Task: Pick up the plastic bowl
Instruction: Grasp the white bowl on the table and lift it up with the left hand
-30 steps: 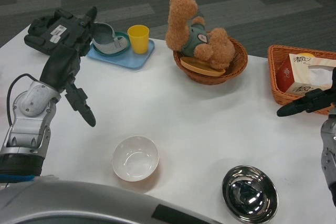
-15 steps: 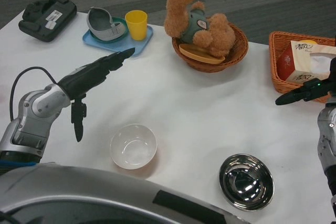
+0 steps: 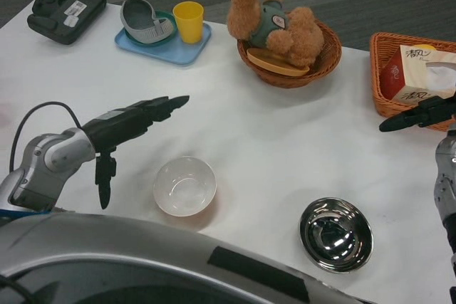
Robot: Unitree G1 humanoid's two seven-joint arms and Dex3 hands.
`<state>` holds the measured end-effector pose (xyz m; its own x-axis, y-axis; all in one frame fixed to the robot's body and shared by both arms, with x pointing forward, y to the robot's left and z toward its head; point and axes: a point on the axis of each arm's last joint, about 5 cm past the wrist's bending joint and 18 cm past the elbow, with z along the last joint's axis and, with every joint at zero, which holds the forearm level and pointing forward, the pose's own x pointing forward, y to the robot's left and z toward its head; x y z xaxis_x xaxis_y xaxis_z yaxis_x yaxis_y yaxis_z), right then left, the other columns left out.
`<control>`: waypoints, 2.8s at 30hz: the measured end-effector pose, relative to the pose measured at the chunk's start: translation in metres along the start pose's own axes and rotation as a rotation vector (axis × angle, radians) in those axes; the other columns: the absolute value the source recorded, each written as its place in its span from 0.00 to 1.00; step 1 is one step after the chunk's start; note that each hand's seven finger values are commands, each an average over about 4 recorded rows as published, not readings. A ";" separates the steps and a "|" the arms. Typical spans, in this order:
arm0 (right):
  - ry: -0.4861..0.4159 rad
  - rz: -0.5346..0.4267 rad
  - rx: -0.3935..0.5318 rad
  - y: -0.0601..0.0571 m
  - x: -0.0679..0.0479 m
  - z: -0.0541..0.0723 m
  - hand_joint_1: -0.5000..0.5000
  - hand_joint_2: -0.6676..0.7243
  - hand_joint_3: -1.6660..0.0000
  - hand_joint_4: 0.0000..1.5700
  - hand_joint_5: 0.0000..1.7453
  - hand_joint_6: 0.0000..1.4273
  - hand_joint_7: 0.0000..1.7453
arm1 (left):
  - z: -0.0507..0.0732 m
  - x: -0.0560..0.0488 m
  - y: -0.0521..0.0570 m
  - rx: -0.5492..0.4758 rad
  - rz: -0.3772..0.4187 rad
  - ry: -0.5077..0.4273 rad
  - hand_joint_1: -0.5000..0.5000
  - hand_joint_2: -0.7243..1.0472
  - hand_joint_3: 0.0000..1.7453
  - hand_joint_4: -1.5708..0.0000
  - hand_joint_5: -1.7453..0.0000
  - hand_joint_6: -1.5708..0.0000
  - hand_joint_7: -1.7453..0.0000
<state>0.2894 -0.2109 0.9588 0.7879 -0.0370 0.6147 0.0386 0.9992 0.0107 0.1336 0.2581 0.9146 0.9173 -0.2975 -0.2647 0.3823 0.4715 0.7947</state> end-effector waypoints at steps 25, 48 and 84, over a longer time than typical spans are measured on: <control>-0.014 -0.049 0.014 -0.005 -0.002 0.000 0.04 1.00 1.00 0.00 0.00 0.00 0.00 | 0.049 0.040 -0.040 0.202 -0.206 0.304 0.00 0.48 0.00 1.00 1.00 1.00 1.00; -0.012 -0.065 0.009 -0.009 -0.005 -0.002 0.04 1.00 1.00 0.00 0.00 0.00 0.00 | 0.065 0.055 -0.036 0.276 -0.179 0.298 0.00 0.60 0.00 1.00 1.00 1.00 1.00; -0.005 -0.084 0.018 -0.012 -0.011 -0.003 0.04 1.00 1.00 0.00 0.00 0.00 0.00 | 0.064 0.076 -0.036 0.289 -0.298 0.313 0.00 0.75 0.00 1.00 1.00 1.00 1.00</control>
<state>0.2820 -0.2228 0.9489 0.7792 -0.1210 0.6150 0.0934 0.9926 0.0770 0.1821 0.1660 0.9009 0.7794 -0.1002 -0.6185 0.6265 0.1421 0.7664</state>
